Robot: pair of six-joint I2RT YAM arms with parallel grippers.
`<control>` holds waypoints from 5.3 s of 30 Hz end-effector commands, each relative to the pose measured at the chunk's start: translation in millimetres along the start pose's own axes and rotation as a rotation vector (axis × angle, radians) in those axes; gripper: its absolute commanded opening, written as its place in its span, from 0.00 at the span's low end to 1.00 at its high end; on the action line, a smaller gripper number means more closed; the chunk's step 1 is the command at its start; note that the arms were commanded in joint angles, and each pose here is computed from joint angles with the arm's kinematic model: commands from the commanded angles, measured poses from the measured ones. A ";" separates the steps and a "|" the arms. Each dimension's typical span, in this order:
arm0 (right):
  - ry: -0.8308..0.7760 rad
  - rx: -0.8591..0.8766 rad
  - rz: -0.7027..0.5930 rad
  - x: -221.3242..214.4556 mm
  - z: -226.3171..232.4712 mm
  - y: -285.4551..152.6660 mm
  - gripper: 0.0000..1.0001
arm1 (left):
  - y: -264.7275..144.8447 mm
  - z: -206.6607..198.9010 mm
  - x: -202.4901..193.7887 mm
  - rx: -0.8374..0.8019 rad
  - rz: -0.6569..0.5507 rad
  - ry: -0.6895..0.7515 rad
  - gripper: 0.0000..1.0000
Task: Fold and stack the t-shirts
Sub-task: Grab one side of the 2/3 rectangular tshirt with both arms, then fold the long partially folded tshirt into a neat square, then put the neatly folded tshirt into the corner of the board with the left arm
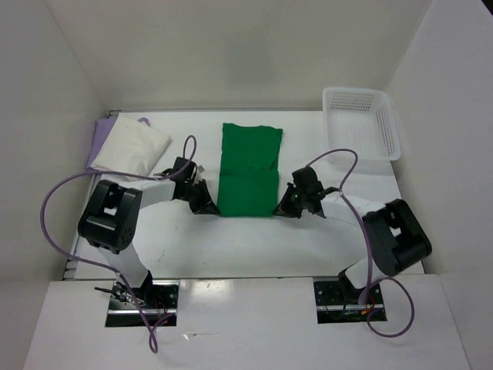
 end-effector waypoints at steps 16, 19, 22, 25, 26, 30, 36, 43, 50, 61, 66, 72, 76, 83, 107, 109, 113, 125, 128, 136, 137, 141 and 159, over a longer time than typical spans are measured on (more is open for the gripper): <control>-0.043 0.242 -0.025 -4.3 73.3 -125.0 0.00 | -139.6 -71.3 -13.1 -0.070 -0.129 0.141 0.00; -0.071 0.206 -0.106 57.5 81.1 -100.0 0.00 | -117.5 -84.6 51.7 -0.042 -0.211 0.170 0.00; -0.067 0.142 -0.140 105.5 74.3 -66.8 0.00 | -88.5 -93.9 101.0 -0.019 -0.225 0.187 0.00; -0.049 0.077 -0.146 131.7 61.2 -36.5 0.00 | -53.4 -91.1 131.7 0.034 -0.219 0.189 0.00; -0.040 0.067 -0.158 141.8 54.1 -32.7 0.00 | -46.5 -89.4 136.1 0.039 -0.212 0.185 0.00; -0.024 0.016 -0.154 152.3 42.1 -14.2 0.00 | -17.1 -86.5 167.9 0.061 -0.238 0.175 0.06; -0.032 0.001 -0.160 166.5 45.6 -1.5 0.19 | -5.3 -88.1 194.5 0.030 -0.255 0.145 0.27; -0.091 0.049 -0.247 166.0 78.5 -49.2 0.42 | -56.8 -103.4 163.3 -0.060 -0.329 0.187 0.44; -0.189 0.145 -0.132 104.4 112.5 -25.8 0.25 | -19.0 -54.9 82.3 -0.044 -0.179 0.181 0.40; -0.245 0.180 0.005 112.2 135.5 62.1 0.02 | 3.4 -43.9 11.1 -0.037 -0.039 0.158 0.39; -0.223 0.182 0.032 131.4 134.3 96.1 0.02 | -10.0 -54.1 -6.7 -0.068 -0.039 0.143 0.39; -0.204 0.166 0.103 121.5 118.0 123.1 0.02 | -43.7 -74.5 3.7 -0.100 -0.119 0.146 0.56; -0.236 0.204 0.067 131.4 139.4 101.3 0.02 | -57.3 -67.1 19.0 -0.101 -0.182 0.108 0.69; -0.308 0.345 -0.063 155.2 198.9 17.3 0.45 | -27.9 -31.2 48.8 -0.038 -0.156 0.115 0.75; -0.112 0.465 -0.311 131.2 119.2 -161.1 0.58 | 40.0 -124.6 120.4 -0.175 -0.206 0.243 0.00; -0.074 0.445 -0.330 124.9 97.3 -165.5 0.58 | 8.6 -158.0 153.0 -0.231 -0.296 0.275 0.00; -0.040 0.399 -0.303 113.9 64.5 -161.1 0.58 | -68.1 -190.9 207.1 -0.318 -0.442 0.289 0.00; -0.036 0.374 -0.204 100.2 44.7 -138.8 0.58 | -248.0 -21.9 265.1 -0.256 -0.861 -0.051 0.24; -0.039 0.382 -0.197 98.6 44.3 -137.5 0.58 | -250.0 68.9 236.6 -0.198 -0.875 -0.313 0.84; -0.025 0.342 -0.127 79.1 22.9 -121.3 0.58 | -308.3 99.6 183.3 -0.064 -1.074 -0.478 0.95; -0.025 0.342 -0.127 79.1 22.9 -121.2 0.58 | -313.1 98.7 182.7 -0.052 -1.097 -0.477 0.95; -0.042 0.350 -0.115 74.0 23.7 -121.2 0.58 | -310.8 92.6 168.3 0.019 -1.104 -0.461 0.95; -0.124 0.269 -0.050 32.2 46.0 -95.4 1.00 | -197.7 -75.0 76.5 -0.410 -0.541 0.255 1.00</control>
Point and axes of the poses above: each gripper's point midway between its finger pads, its own y axis out along the fingers, its own z axis along the line the jaws close on, x = y × z, the point moved 4 cm from there along -y, back along the fingers, and after that the axes turned 4 degrees about y, right-handed, at the moved point
